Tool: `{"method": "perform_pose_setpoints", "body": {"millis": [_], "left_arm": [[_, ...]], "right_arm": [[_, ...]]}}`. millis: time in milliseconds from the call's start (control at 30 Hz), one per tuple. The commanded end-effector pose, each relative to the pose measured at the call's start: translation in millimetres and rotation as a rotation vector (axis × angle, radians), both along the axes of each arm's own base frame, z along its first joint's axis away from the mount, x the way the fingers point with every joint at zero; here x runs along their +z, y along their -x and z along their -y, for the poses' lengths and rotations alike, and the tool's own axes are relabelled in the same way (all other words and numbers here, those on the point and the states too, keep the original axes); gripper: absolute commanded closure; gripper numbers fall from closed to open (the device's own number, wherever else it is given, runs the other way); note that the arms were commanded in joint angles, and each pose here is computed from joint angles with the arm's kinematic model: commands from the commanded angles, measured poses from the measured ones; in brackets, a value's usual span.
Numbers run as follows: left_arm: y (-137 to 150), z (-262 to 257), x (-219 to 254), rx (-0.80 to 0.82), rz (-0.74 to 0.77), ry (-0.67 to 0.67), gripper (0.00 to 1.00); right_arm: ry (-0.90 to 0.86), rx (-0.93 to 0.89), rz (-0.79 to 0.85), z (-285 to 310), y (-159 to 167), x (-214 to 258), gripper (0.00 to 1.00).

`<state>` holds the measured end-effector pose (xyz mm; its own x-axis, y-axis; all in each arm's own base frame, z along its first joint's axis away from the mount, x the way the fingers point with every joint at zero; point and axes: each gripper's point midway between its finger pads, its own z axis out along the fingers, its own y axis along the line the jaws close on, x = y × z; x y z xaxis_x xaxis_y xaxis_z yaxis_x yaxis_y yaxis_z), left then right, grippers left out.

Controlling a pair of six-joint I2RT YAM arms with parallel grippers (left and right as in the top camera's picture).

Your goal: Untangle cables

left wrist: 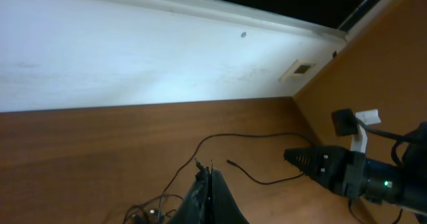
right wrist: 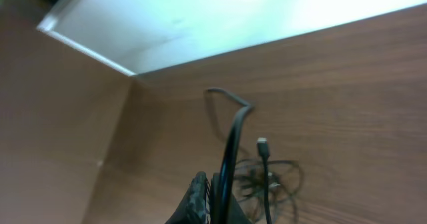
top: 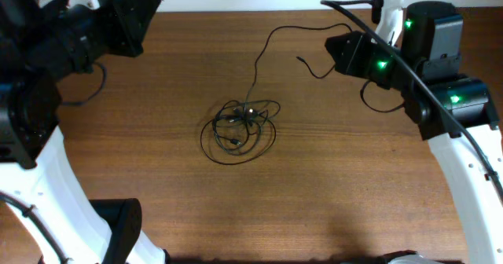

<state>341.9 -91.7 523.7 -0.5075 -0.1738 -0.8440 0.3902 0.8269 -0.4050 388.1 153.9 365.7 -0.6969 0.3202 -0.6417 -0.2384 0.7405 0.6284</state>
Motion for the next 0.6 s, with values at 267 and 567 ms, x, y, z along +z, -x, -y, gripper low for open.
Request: {"method": "perform_pose_setpoints", "body": {"millis": [267,567], "left_arm": [[-70,65,-153,-0.308,-0.303,-0.218,0.75],[-36,179,-232,-0.829,-0.329,-0.251,0.37]], "right_arm": [[-0.129,0.175,0.555,-3,115,246,0.96],[-0.108,0.172,0.439,-7,94,218,0.96]]}}
